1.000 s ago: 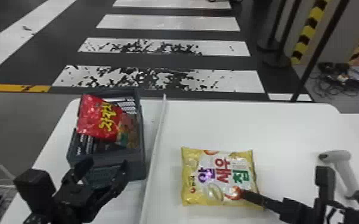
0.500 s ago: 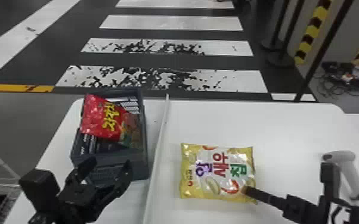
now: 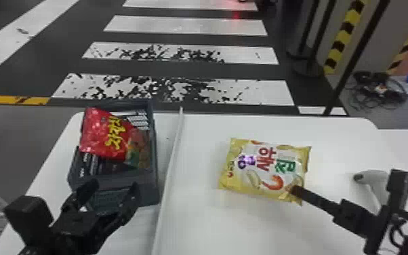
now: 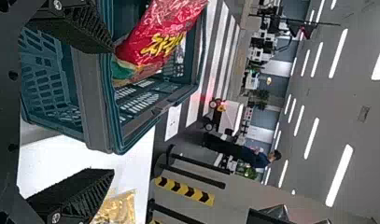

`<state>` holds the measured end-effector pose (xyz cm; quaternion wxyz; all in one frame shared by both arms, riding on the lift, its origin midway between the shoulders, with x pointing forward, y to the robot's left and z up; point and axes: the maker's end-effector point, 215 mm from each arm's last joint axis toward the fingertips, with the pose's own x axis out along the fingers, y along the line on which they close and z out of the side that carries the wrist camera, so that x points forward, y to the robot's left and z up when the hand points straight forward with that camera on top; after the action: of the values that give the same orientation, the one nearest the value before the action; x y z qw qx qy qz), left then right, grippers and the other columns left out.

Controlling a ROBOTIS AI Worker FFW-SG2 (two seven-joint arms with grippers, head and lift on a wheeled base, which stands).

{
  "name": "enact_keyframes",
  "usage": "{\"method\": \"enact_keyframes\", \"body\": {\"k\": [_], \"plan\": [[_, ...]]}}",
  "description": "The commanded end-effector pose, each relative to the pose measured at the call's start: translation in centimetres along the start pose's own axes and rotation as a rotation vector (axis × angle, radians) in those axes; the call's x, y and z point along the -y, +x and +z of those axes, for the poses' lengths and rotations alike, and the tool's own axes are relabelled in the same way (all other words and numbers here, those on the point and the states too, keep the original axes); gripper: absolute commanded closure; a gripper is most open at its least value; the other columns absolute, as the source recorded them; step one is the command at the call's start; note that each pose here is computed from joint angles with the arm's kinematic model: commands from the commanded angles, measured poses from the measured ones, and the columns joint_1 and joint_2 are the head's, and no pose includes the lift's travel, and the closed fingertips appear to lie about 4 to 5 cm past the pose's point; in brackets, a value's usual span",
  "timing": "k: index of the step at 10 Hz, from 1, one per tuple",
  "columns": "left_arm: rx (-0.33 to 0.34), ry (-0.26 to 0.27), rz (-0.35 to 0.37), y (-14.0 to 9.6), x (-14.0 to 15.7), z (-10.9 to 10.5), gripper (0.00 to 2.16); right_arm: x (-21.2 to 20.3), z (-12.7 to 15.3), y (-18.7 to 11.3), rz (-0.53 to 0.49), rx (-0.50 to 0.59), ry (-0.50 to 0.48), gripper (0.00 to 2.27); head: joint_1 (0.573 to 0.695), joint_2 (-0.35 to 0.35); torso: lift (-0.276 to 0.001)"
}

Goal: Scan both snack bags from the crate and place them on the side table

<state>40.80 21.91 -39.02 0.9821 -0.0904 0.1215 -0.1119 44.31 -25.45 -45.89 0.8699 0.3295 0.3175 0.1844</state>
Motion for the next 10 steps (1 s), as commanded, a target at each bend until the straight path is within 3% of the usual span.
{"method": "enact_keyframes", "body": {"k": [1, 3, 5, 6, 10], "plan": [[0.008, -0.003, 0.0, 0.0, 0.0, 0.2, 0.08, 0.8, 2.5, -0.4, -0.075, 0.058, -0.099, 2.26, 0.695, -0.041, -0.095], [0.016, -0.008, 0.001, 0.0, -0.1, 0.2, 0.08, 2.6, 4.5, -0.3, -0.277, 0.092, -0.312, 2.26, 0.695, -0.071, -0.095], [0.028, -0.011, 0.0, -0.1, -0.1, 0.6, 0.08, 7.4, 6.5, -1.7, -0.629, 0.09, -0.578, 2.26, 0.695, -0.116, -0.095], [0.029, -0.016, 0.007, -0.3, -0.5, 0.5, 0.08, 7.1, 7.1, -2.0, -0.635, 0.124, -0.599, 2.26, 0.695, -0.149, -0.095], [0.031, -0.028, 0.007, -0.3, -0.5, 0.5, 0.08, 5.2, 9.3, -3.0, -0.666, 0.195, -0.598, 2.26, 0.695, -0.166, -0.095]]}}
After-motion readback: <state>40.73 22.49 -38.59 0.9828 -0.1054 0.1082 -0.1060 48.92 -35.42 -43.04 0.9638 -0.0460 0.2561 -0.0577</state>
